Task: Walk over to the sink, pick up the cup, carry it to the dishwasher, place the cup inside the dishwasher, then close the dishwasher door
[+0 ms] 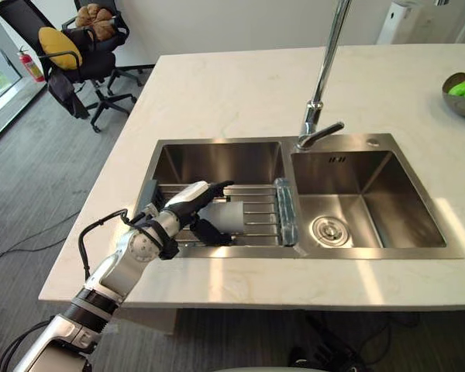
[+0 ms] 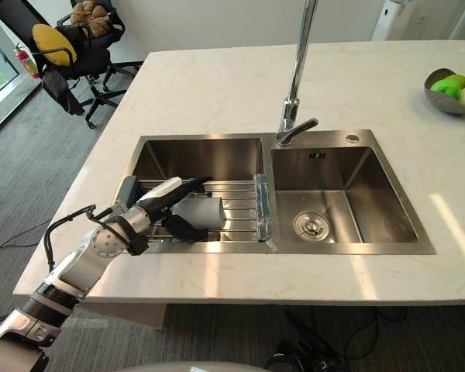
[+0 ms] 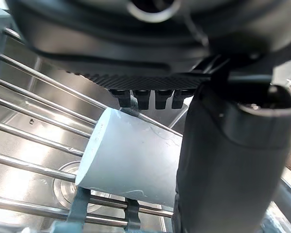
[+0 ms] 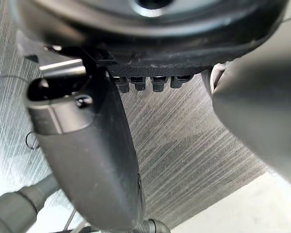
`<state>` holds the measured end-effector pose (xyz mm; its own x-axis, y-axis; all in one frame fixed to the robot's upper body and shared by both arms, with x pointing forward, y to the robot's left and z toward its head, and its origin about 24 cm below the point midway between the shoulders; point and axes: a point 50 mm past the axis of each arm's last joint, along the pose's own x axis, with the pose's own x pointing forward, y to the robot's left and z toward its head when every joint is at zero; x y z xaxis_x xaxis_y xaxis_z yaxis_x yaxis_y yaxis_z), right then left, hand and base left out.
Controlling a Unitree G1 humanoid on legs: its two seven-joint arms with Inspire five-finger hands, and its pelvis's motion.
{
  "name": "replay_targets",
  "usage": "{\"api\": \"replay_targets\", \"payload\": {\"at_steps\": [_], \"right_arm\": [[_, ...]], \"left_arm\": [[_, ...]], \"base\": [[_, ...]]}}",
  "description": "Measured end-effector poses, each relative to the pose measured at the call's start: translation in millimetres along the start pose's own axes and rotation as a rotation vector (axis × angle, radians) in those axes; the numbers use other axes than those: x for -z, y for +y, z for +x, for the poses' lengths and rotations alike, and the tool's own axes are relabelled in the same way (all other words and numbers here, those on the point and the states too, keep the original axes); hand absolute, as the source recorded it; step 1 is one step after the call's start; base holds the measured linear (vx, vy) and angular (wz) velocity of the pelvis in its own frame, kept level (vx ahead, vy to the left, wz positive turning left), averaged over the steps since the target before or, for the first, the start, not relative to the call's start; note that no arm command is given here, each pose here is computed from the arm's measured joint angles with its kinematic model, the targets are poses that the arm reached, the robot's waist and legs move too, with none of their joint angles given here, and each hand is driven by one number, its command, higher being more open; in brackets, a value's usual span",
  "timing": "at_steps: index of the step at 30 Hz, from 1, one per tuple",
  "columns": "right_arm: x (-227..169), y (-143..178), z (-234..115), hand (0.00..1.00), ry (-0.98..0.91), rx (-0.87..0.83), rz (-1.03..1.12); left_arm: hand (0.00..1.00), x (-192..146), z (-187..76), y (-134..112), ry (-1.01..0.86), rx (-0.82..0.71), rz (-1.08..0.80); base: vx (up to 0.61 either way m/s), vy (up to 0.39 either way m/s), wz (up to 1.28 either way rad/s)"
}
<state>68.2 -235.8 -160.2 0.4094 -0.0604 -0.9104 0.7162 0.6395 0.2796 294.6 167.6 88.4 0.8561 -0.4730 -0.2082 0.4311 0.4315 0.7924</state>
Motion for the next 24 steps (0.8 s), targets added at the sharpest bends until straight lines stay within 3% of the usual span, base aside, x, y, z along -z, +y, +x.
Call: {"api": "replay_targets", "payload": {"at_steps": [24], "right_arm": [[10.4, -15.0, -5.4, 1.0, 0.028, 0.052, 0.007]], "left_arm": [[1.0, 11.9, 12.4, 15.4, 0.117, 0.151, 0.03]], "base": [[-0.02, -0.012, -0.03]]}}
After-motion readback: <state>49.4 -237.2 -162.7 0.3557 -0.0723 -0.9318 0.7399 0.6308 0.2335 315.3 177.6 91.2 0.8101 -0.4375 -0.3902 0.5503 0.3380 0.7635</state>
